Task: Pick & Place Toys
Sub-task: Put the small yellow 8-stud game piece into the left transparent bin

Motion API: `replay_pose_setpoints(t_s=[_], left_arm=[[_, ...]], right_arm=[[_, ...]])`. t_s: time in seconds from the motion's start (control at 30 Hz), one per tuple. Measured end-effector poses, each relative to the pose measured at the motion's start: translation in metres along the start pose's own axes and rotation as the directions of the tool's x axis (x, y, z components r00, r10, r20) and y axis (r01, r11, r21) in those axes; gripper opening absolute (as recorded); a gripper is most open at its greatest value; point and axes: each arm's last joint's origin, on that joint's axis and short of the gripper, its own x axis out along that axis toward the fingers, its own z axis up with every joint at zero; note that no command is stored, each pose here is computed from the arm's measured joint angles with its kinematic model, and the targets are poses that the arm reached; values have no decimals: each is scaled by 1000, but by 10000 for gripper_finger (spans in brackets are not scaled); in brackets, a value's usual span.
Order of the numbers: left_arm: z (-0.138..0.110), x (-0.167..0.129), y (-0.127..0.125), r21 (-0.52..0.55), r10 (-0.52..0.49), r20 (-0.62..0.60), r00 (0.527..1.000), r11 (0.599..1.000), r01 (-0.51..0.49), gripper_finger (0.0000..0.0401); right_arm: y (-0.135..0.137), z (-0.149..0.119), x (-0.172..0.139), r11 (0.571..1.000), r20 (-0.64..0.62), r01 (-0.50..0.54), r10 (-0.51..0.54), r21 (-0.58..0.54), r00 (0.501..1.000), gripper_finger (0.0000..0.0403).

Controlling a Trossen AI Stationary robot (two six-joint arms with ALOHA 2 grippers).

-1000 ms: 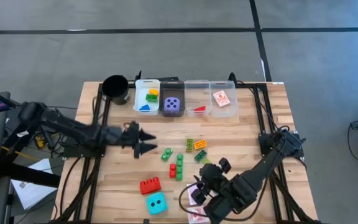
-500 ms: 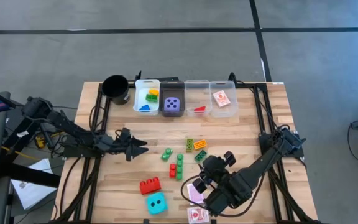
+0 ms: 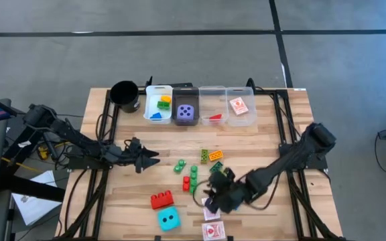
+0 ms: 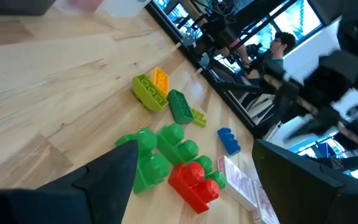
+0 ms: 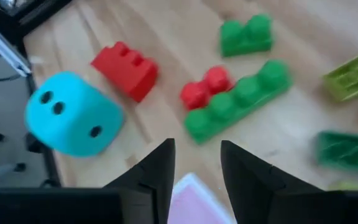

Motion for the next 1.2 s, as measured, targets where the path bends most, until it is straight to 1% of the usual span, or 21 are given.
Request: replay_pose_setpoints(t_s=[0.07, 0.17, 0.2, 0.27, 0.33, 0.37, 0.43, 0.53, 0.67, 0.7, 0.77, 0.83, 0.9, 1.03, 1.1, 1.2], left_arm=[[0, 0, 0, -2, -2, 2, 1000, 1000, 2, 310], [0, 0, -1, -3, -5, 4, 1000, 1000, 5, 310], [1, 0, -1, -5, -7, 6, 1000, 1000, 7, 310], [1, 0, -1, -6, -8, 7, 1000, 1000, 8, 310], [1, 0, -1, -6, -8, 7, 1000, 1000, 8, 310], [1, 0, -1, -5, -8, 6, 1000, 1000, 8, 310], [1, 0, -1, -5, -8, 6, 1000, 1000, 8, 310], [1, 0, -1, -5, -8, 6, 1000, 1000, 8, 310], [1, 0, -1, -5, -8, 6, 1000, 1000, 8, 310], [1, 0, -1, -5, -8, 6, 1000, 1000, 8, 310], [1, 0, -1, -5, -8, 6, 1000, 1000, 8, 310], [1, 0, -1, -5, -8, 6, 1000, 1000, 8, 310], [1, 0, -1, -5, -8, 6, 1000, 1000, 8, 310], [1, 0, -1, -5, -7, 6, 1000, 1000, 7, 310], [1, 0, -1, -5, -7, 6, 1000, 1000, 7, 310], [1, 0, -1, -5, -7, 5, 1000, 1000, 7, 310]], right_arm=[[-7, 9, -9, 998, -1, 6, -6, -56, 1000, 124], [-14, 25, -32, 986, 23, -3, 6, -165, 1000, 124], [-17, 28, -39, 980, 41, 11, -3, -199, 999, 124], [-25, 37, -52, 965, 105, 84, -59, -248, 993, 125], [-37, 44, -58, 953, 154, 166, -129, -255, 980, 125], [-45, 47, -60, 949, 155, 190, -154, -252, 976, 124], [-61, 49, -58, 954, 142, 196, -167, -227, 976, 123], [-86, 43, -50, 967, 72, 160, -148, -201, 986, 123], [-109, 31, -38, 988, -18, 50, -54, -149, 998, 123], [-113, 28, -35, 989, -43, 30, -36, -143, 998, 123], [-121, 22, -30, 985, -119, 20, -41, -171, 992, 123], [-124, 18, -23, 970, -199, -7, -43, -243, 979, 123], [-128, 14, -17, 941, -270, -25, -71, -337, 960, 123], [-133, 9, -4, 877, -333, -66, -110, -476, 937, 123], [-136, 9, 2, 857, -349, -71, -131, -511, 928, 123], [-140, 10, 8, 850, -370, -84, -136, -521, 919, 123]])
